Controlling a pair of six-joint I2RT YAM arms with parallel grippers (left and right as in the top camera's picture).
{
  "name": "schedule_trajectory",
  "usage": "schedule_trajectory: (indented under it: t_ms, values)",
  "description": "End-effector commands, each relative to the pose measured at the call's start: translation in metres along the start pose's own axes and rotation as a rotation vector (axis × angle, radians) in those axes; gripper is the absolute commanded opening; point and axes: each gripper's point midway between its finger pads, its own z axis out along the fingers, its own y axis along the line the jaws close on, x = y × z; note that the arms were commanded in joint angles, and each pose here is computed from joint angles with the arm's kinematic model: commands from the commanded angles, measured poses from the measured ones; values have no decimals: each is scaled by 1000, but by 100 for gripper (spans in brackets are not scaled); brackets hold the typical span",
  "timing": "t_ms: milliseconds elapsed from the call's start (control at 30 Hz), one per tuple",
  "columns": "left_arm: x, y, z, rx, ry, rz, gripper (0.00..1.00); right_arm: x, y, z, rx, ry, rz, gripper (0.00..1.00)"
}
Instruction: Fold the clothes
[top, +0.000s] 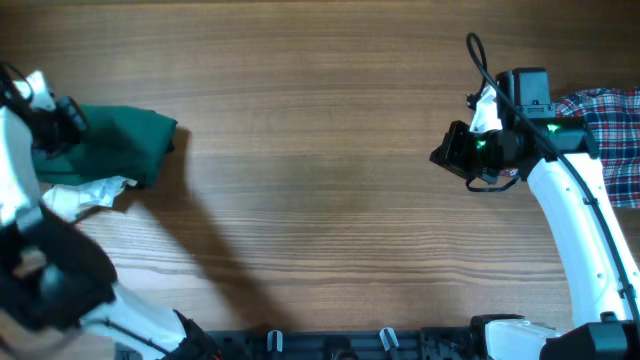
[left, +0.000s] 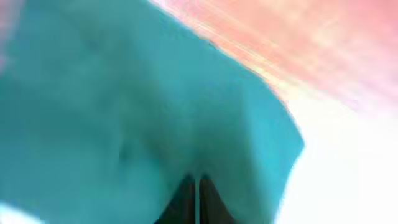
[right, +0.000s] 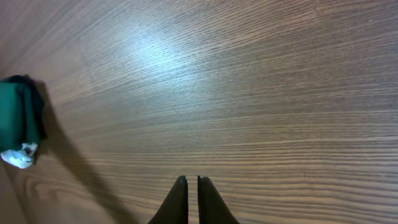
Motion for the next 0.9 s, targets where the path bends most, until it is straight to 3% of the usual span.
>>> schedule_trajectory:
  t_ms: [0,100,300,400,567,667,767,867]
  values:
    - [-10,-11,-79,-29,-173,25,6,-5,9,-7,-30,-20,0,7]
    - [9,-4,-73,-56,-98,-45,4,-5,9,-7,-31,-21,2,7]
    - [51,31,-5,-165,68,-280,4,-5,10,-7,-38,-17,27,6]
    - [62,41,20,-175,123,-308,4,-3,9,-7,-35,-12,26,6]
    - [66,40,20,-175,140,-333,4,-5,9,-7,-32,-18,-31,5]
    - [57,26,1,-116,112,-330,4,-10,14,-13,-47,-59,-129,6]
    - [44,4,-42,-41,61,-320,20,-22,32,-39,-78,-169,-300,10]
    - [30,-50,-116,138,-70,-95,16,-34,73,-99,-124,-386,-570,27]
